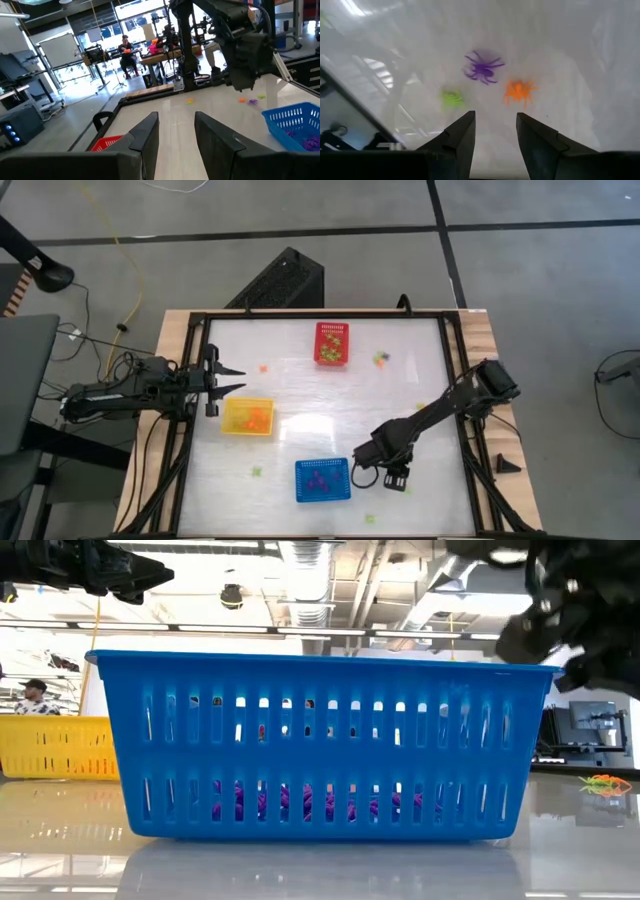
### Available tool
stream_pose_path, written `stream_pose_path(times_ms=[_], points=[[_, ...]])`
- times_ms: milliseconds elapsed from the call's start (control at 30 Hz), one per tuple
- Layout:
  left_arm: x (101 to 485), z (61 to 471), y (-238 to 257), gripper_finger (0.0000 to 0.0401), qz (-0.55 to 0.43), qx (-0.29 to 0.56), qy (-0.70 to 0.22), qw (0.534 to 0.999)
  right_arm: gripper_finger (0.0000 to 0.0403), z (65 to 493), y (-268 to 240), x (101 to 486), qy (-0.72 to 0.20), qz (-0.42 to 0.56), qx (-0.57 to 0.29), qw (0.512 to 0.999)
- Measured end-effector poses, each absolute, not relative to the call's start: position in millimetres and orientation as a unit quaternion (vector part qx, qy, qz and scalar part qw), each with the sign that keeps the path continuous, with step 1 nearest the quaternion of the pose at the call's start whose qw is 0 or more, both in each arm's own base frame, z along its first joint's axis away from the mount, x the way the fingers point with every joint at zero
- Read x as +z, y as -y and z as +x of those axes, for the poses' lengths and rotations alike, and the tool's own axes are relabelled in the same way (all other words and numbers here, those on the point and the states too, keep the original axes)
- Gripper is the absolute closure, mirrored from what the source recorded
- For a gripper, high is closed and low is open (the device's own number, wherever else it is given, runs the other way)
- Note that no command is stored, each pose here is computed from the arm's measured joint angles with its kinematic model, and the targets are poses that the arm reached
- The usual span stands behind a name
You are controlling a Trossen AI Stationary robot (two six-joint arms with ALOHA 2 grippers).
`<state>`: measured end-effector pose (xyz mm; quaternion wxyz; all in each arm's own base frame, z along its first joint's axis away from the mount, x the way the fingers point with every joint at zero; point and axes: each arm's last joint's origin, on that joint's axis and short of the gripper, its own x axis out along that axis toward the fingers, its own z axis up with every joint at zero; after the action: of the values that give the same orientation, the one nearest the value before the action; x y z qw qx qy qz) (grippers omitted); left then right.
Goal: Sort Halloween decoration
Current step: Put the orange spider toy into the yellow basket
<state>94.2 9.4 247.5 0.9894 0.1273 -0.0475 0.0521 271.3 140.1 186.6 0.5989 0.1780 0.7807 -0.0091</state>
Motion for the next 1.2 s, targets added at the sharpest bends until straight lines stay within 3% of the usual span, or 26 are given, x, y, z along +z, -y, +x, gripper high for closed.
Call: stream_pose_path(times_ms=[933,1067,1200], points=[[243.4,94.6,-10.3,0.0285,0.126,0.063,0.024,0.99,0.023,276.4,-144.9,141.4,-0.818,0.108,-0.037,0.564],[243.4,94.6,-10.3,0.0285,0.126,0.063,0.024,0.99,0.0252,276.0,-144.2,141.1,-0.821,0.105,-0.035,0.561],[243.5,94.6,-10.2,0.0285,0.126,0.063,0.025,0.99,0.03,277.5,-138.1,141.6,-0.821,0.108,-0.042,0.558]])
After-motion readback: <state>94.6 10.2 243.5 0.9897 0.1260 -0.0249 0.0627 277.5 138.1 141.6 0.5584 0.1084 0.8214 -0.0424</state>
